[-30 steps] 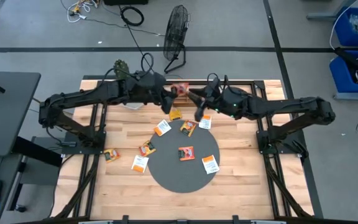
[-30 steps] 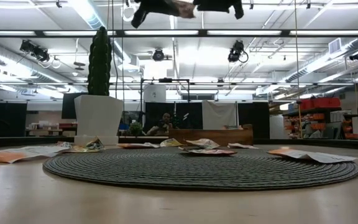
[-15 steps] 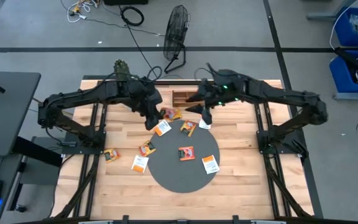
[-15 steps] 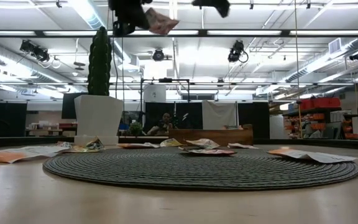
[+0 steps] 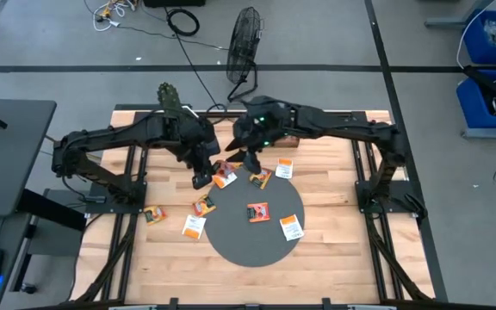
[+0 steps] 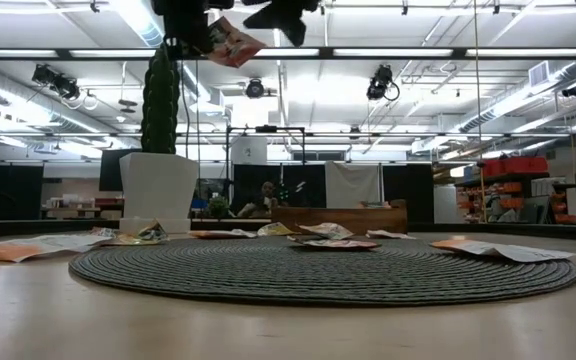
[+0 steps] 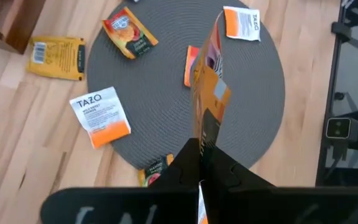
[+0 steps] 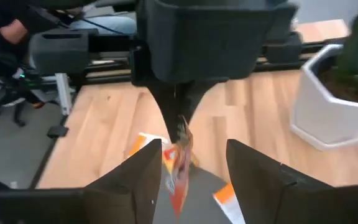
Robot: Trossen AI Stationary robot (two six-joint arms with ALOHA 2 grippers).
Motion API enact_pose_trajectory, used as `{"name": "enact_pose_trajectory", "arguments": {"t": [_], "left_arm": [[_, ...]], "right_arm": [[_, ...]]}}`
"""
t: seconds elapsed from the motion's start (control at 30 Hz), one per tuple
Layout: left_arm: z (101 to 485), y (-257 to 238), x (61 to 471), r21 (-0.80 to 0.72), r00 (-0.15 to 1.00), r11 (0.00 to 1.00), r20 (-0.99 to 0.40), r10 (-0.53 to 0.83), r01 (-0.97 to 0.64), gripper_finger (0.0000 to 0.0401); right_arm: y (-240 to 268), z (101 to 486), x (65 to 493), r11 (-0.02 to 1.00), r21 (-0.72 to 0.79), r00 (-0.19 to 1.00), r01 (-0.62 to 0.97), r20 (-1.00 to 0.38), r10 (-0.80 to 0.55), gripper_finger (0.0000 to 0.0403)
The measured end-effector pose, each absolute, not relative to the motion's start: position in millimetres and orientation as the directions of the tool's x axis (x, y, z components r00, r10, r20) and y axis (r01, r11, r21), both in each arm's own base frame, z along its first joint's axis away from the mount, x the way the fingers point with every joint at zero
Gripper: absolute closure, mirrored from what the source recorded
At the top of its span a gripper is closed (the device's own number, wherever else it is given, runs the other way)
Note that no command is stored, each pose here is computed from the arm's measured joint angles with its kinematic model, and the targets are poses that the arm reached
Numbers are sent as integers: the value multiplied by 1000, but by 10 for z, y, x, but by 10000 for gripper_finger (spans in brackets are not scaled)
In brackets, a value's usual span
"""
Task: Pick & Place Tea
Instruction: Put the yellow tea bag into the right section of the wooden organizer
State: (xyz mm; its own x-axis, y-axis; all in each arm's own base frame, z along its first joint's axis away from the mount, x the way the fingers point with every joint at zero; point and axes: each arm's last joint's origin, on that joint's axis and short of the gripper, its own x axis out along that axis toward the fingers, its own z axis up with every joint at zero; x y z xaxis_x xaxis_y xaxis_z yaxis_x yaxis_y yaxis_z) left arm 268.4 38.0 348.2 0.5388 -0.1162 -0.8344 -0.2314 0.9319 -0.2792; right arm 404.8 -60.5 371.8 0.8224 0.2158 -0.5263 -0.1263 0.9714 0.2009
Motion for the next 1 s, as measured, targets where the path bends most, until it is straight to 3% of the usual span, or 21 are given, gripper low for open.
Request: {"name": "enact_pose_trajectory", "arguments": {"t": [0.63, 0.77, 0.93, 1.0], "left_arm": [[3488, 359, 2694, -261, 546, 944, -830, -113, -201, 400], [3488, 358, 2695, -256, 546, 947, -830, -114, -192, 400], [3488, 361, 2696, -246, 547, 950, -831, -104, -192, 400], [3490, 362, 2696, -246, 548, 950, -830, -104, -193, 400]], "right_arm": [[-549, 3486, 4321, 949, 280, 830, -142, -488, 268, 227], [-550, 3459, 4325, 951, 276, 824, -143, -499, 269, 277], [-554, 3455, 4320, 956, 247, 821, -161, -504, 268, 386], [-554, 3456, 4321, 956, 241, 822, -165, -503, 269, 392]]}}
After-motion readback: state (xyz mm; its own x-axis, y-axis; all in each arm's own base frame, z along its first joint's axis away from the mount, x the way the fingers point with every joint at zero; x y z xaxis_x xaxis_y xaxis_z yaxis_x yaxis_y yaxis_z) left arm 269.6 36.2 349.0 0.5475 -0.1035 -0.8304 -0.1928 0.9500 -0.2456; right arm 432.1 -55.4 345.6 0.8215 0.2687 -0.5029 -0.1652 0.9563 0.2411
